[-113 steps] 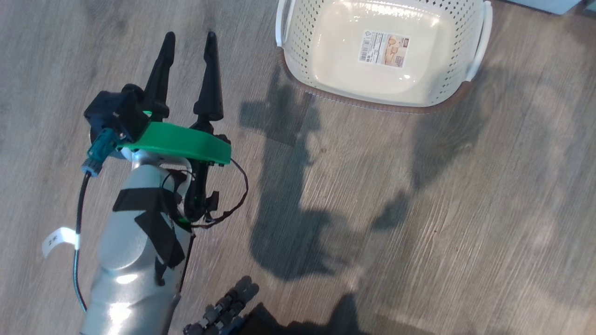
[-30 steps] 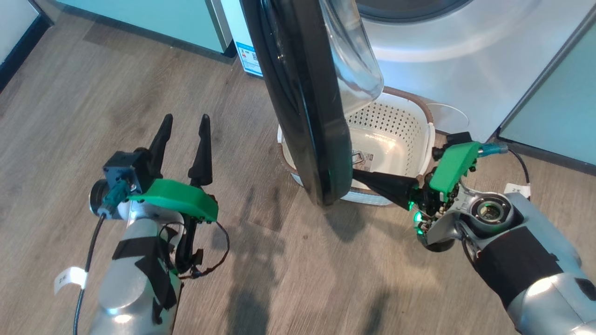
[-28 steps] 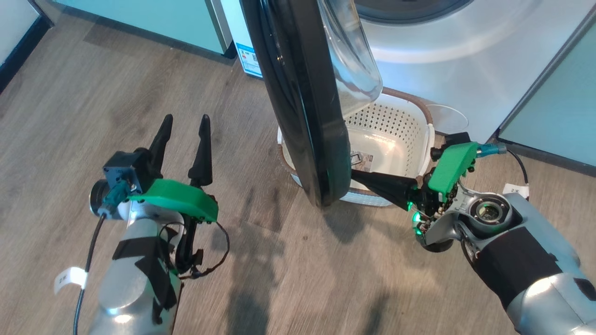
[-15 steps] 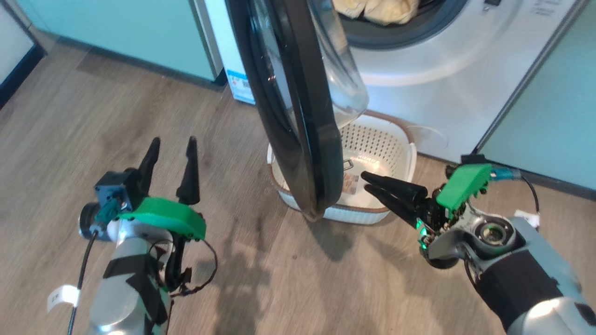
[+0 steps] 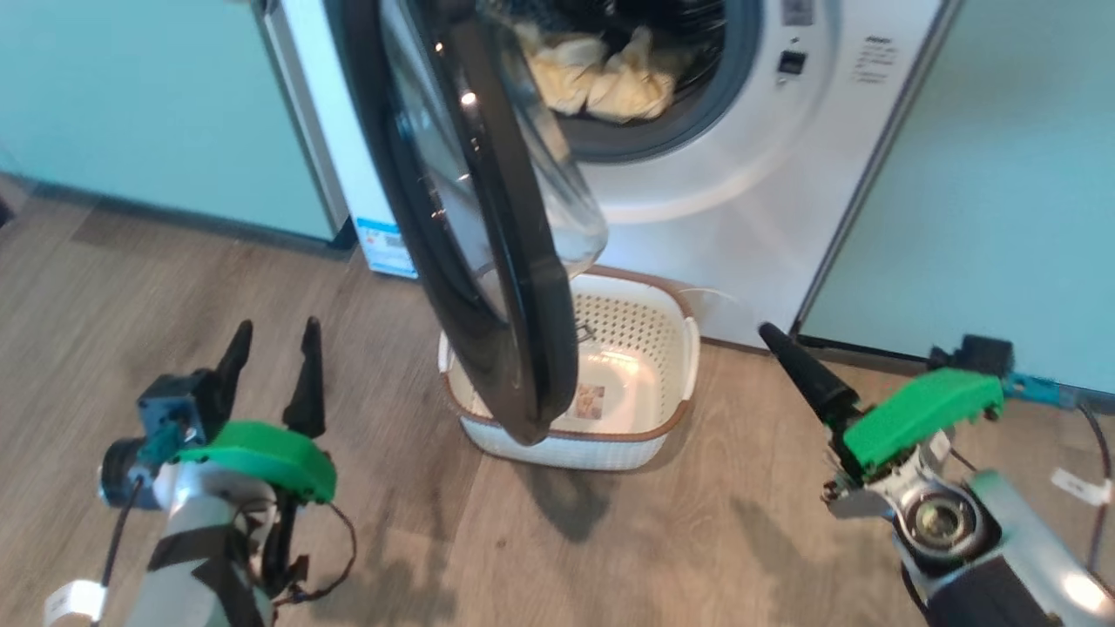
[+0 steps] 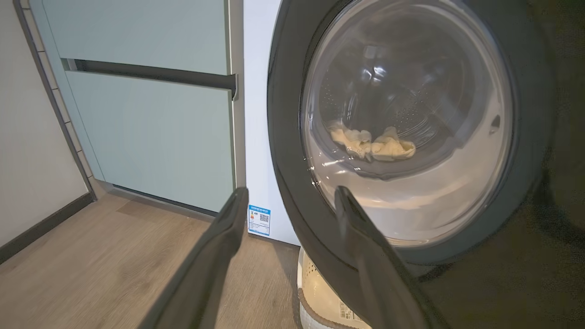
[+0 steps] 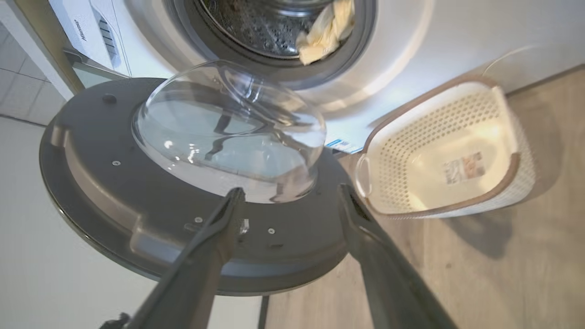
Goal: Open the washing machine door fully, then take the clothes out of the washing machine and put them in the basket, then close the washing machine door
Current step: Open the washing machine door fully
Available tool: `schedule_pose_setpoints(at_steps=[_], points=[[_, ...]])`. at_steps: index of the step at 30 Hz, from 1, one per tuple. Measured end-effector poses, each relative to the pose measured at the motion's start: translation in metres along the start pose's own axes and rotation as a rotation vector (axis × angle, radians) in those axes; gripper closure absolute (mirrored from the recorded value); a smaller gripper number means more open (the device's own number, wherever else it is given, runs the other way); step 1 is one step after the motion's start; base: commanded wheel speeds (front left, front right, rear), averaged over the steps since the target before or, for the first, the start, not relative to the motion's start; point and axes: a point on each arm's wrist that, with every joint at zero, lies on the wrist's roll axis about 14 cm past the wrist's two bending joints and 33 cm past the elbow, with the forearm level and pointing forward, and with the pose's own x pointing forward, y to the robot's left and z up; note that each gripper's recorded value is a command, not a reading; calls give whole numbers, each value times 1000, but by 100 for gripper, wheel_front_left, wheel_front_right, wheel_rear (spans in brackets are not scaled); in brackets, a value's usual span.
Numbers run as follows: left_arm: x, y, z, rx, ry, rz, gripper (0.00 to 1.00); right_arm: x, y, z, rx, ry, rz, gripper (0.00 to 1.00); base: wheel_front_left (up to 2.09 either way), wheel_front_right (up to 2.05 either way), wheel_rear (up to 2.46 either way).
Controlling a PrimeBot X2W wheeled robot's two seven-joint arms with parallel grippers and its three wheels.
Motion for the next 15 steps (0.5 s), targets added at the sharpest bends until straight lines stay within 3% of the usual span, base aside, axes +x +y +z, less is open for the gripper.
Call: schedule_pose_setpoints(at_steps=[6, 15], points=[[4, -4, 7, -6, -18, -22, 0, -35, -14, 28, -188, -198, -48, 0, 0, 0, 0], [4, -14, 2, -28, -4, -54, 0, -85, -35, 72, -321, -384, -136, 0, 0, 0, 0]])
